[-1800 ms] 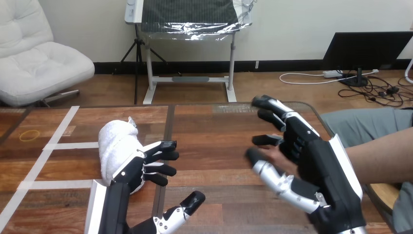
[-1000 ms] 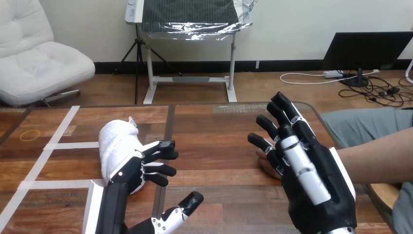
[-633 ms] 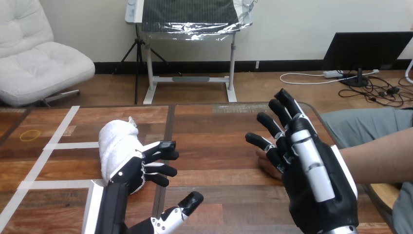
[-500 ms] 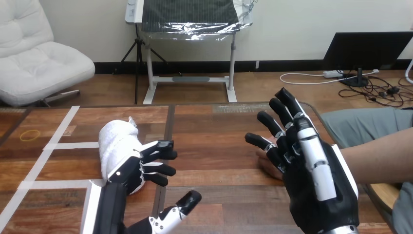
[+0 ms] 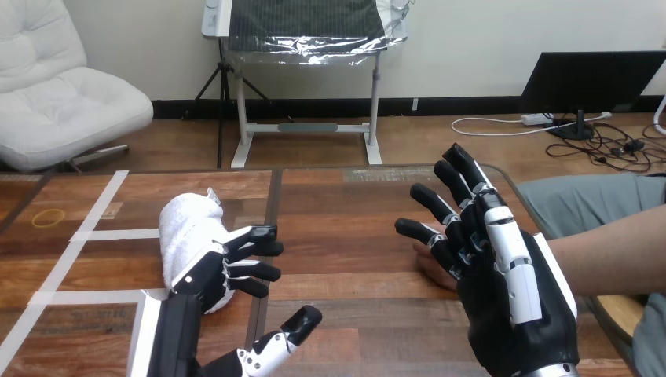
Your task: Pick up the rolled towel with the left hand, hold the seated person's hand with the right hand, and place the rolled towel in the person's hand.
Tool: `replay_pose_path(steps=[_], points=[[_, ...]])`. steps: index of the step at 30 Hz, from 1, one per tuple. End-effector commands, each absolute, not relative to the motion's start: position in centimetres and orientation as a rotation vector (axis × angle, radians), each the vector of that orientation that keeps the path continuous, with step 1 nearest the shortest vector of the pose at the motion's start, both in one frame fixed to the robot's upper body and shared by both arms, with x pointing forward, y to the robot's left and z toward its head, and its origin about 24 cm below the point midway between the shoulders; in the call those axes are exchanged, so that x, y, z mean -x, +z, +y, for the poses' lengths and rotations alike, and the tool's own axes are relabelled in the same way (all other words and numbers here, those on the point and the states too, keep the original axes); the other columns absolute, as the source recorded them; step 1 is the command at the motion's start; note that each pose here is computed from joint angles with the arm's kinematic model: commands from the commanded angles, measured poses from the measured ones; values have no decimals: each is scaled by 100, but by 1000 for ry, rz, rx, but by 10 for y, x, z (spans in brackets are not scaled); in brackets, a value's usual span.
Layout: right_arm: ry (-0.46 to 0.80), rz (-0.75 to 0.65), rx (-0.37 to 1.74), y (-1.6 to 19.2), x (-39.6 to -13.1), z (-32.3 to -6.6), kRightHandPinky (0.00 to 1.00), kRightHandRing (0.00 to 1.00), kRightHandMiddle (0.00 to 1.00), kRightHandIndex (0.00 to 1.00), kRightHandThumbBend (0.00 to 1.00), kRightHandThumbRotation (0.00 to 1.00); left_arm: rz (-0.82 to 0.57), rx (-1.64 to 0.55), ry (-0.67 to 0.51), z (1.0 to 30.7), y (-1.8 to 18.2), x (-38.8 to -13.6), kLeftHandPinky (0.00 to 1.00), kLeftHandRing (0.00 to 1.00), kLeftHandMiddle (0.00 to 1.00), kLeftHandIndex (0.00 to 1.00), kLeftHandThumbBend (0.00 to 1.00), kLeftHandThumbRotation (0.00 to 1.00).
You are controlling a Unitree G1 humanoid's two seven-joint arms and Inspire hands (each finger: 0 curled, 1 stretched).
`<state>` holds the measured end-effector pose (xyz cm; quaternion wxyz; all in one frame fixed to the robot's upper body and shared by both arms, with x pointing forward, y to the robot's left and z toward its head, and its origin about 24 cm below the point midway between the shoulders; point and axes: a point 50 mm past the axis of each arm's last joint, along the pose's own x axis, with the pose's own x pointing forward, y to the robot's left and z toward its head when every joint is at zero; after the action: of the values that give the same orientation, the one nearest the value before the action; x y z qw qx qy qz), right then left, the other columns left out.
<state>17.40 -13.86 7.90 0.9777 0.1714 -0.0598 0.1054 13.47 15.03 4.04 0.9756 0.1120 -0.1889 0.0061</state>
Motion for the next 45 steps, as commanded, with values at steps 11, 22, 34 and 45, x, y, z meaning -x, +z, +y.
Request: replay_pose_path(steps=[11,22,34,45], points=[[226,-207,-331,94,-178,-139,70,88,96,93,12,89,-420,-256,135,154,56,-146,54,62,68,69,77,33],[219,-228,-263,95,-176,-142,65,84,93,91,10,85,-362,-475,207,166,66,-152,59,73,79,78,76,38],[223,-245,-195,96,-173,-144,58,78,88,87,6,75,-333,-603,247,175,70,-160,71,83,87,85,75,34],[241,-235,-175,101,-172,-145,58,76,89,87,8,65,-287,-544,115,186,81,-167,74,83,88,88,74,38]])
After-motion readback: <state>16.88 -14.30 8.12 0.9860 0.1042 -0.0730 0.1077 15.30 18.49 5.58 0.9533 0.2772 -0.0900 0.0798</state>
